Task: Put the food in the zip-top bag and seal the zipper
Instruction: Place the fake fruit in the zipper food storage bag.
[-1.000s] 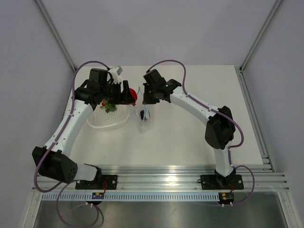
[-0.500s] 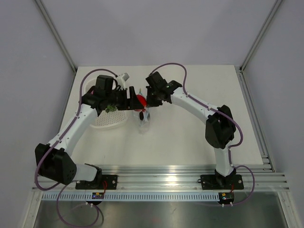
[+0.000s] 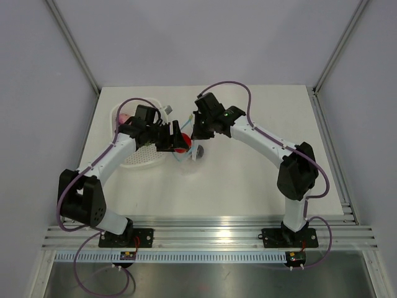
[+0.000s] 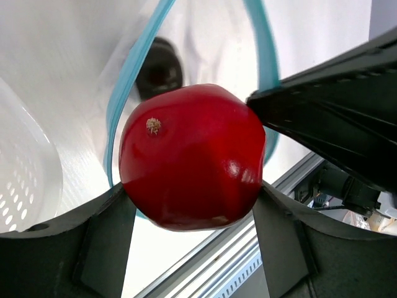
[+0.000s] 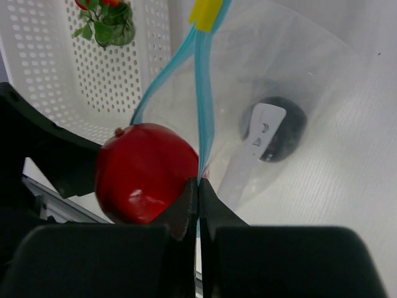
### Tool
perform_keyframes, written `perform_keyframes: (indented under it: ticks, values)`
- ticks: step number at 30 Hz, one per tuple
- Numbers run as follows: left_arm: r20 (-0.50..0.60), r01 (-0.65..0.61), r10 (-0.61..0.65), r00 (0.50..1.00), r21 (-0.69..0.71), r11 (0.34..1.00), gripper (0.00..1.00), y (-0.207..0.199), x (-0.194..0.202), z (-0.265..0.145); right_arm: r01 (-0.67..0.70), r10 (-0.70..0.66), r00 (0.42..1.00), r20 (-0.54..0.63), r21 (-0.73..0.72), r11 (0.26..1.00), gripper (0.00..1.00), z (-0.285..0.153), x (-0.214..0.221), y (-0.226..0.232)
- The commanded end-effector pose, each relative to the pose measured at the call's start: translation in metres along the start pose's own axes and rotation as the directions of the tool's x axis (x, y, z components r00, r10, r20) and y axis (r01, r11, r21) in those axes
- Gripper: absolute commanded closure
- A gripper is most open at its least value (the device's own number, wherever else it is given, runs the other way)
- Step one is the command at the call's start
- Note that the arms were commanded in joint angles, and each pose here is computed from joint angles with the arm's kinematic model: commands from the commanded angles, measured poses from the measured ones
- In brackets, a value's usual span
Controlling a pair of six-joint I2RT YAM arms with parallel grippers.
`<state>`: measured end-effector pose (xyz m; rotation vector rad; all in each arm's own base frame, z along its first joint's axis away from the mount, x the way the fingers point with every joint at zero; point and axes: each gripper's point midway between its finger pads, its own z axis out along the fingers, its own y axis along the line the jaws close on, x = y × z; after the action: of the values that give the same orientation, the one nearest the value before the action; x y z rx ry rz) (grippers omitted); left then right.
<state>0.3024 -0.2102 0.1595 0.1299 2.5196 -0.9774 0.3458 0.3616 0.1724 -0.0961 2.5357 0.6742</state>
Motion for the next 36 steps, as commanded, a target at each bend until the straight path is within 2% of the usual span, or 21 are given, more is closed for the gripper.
perform_keyframes:
  ticks: [1,9,10,11,13,14,23,26,31,34,35,36]
  values:
    - [0.015,-0.015,0.015,1.000,0.013,1.000,0.45,-0.002,-0.007,0.012,0.009,0.004,0.997,0.072,-0.189,0.982,1.00,-0.029,-0.017,0.051]
    - [0.019,-0.003,0.003,1.000,-0.033,0.999,0.36,0.006,-0.013,0.016,0.013,0.004,0.997,0.072,-0.237,0.971,1.00,-0.035,-0.017,0.060]
    - [0.017,-0.003,0.003,1.000,-0.023,1.000,0.31,0.004,-0.013,0.016,0.014,0.003,0.998,0.070,-0.239,0.971,1.00,-0.035,-0.016,0.060]
    - [0.019,-0.003,0.004,1.000,-0.016,1.000,0.20,0.002,-0.013,0.015,0.013,0.003,0.998,0.067,-0.240,0.971,1.00,-0.034,-0.016,0.060]
    - [0.032,-0.014,0.014,0.999,-0.001,1.000,0.09,-0.005,-0.016,0.008,0.008,0.006,0.998,0.059,-0.235,0.972,1.00,-0.032,-0.014,0.058]
    - [0.039,-0.020,0.020,0.999,-0.001,1.000,0.01,-0.008,-0.017,0.005,0.006,0.007,0.998,0.055,-0.233,0.973,1.00,-0.030,-0.013,0.057]
    - [0.095,-0.113,0.116,0.989,-0.044,0.993,0.03,-0.027,-0.020,-0.044,-0.003,0.014,0.999,0.047,-0.229,0.973,1.00,-0.025,-0.010,0.054]
    - [0.114,-0.149,0.155,0.981,-0.061,0.987,0.12,-0.029,-0.019,-0.058,-0.010,0.020,0.999,0.038,-0.236,0.972,1.00,-0.023,-0.008,0.053]
    - [0.174,-0.157,0.176,0.969,-0.115,0.981,0.34,-0.027,-0.023,-0.084,-0.020,0.028,0.999,0.024,-0.299,0.954,1.00,-0.034,-0.008,0.062]
    - [0.222,-0.117,0.148,0.964,-0.149,0.982,0.37,-0.013,-0.030,-0.100,0.003,0.015,0.999,0.045,-0.378,0.926,1.00,-0.057,-0.011,0.076]
    - [0.238,-0.101,0.138,0.961,-0.159,0.982,0.37,-0.008,-0.033,-0.104,0.020,0.013,0.997,0.076,-0.423,0.906,1.00,-0.078,-0.015,0.085]
    - [0.262,-0.062,0.109,0.959,-0.180,0.982,0.37,0.005,-0.038,-0.111,0.026,0.014,0.996,0.086,-0.448,0.894,1.00,-0.078,-0.011,0.084]
